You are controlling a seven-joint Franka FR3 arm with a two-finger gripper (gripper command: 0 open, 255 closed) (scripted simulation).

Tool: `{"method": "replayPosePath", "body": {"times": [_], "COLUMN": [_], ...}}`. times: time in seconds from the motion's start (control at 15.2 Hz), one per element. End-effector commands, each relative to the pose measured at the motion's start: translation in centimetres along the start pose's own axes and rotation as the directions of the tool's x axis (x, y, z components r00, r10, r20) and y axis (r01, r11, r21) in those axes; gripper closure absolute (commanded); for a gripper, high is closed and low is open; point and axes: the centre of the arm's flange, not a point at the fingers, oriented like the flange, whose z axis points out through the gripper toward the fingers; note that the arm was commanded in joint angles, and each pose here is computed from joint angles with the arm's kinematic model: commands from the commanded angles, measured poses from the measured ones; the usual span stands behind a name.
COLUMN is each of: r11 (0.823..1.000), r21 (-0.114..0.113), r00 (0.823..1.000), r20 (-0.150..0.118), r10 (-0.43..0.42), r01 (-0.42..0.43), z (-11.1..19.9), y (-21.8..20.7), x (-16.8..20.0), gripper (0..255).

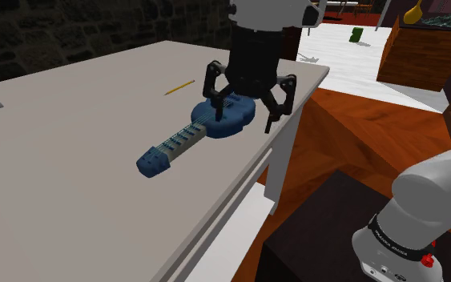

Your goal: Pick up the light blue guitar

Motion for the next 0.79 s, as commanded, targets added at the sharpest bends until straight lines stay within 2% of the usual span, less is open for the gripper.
{"method": "replayPosePath", "body": {"times": [0.0,0.13,0.33,0.73], "r11": [0.994,0.979,0.938,0.937], "r21": [0.022,0.042,0.072,0.072], "r00": [0.994,0.98,0.94,0.94], "r20": [0.004,0.007,0.016,0.016], "r10": [0.105,0.201,0.34,0.342], "r01": [-0.105,-0.201,-0.34,-0.342], "z": [-0.3,-0.6,-1.2,1.4], "y": [-2.4,-4.6,-8.1,-7.9], "x": [-0.5,-0.9,-1.1,-1.0], "gripper": [0,0,0,0]}}
